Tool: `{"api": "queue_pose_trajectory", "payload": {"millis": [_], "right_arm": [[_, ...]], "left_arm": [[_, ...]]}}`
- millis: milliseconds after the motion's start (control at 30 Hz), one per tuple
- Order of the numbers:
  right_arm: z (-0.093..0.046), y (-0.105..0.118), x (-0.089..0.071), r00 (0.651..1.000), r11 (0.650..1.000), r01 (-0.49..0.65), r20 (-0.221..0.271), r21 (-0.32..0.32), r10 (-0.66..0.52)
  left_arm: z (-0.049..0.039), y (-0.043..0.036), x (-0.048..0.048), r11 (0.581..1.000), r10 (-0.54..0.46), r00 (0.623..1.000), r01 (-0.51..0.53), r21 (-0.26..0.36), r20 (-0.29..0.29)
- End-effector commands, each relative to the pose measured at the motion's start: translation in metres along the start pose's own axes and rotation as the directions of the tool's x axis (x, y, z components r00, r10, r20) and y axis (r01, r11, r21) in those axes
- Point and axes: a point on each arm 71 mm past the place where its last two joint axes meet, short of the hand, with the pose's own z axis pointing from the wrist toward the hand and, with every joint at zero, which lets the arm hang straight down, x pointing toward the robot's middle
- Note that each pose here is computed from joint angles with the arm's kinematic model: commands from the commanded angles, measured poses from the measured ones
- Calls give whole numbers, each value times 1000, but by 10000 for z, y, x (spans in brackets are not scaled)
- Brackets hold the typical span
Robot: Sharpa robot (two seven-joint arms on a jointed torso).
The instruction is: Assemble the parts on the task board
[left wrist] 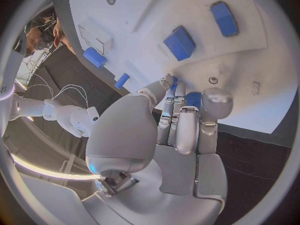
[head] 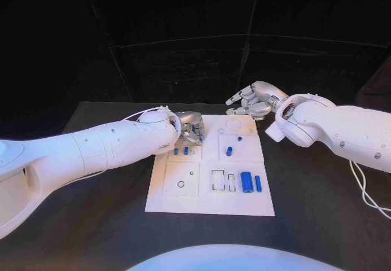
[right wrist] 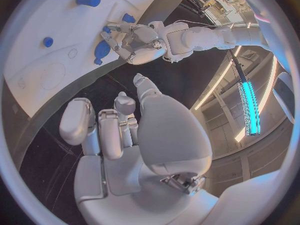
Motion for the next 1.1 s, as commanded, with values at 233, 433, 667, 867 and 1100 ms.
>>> {"api": "queue_pose_trajectory", "payload": {"millis": [233, 433, 667, 867, 1100], "right_arm": [[-4, 15, -10, 1000, 1000, 2, 2, -12, -2], [-6, 9, -16, 1000, 1000, 2, 3, -11, -2], [-9, 2, -21, 1000, 1000, 3, 4, -9, -3], [-10, -1, -23, 1000, 1000, 3, 5, -8, -3], [-10, -1, -21, 1000, 1000, 2, 4, -8, -2]], "left_arm": [[-136, 104, -126, 998, -54, 996, 53, 17, 65], [-241, 194, -234, 997, -77, 992, 75, 16, 100], [-366, 354, -266, 996, -88, 992, 90, -11, 89], [-433, 465, -265, 995, -94, 993, 97, -38, 71], [-452, 543, -249, 993, -96, 994, 99, -61, 52]]}}
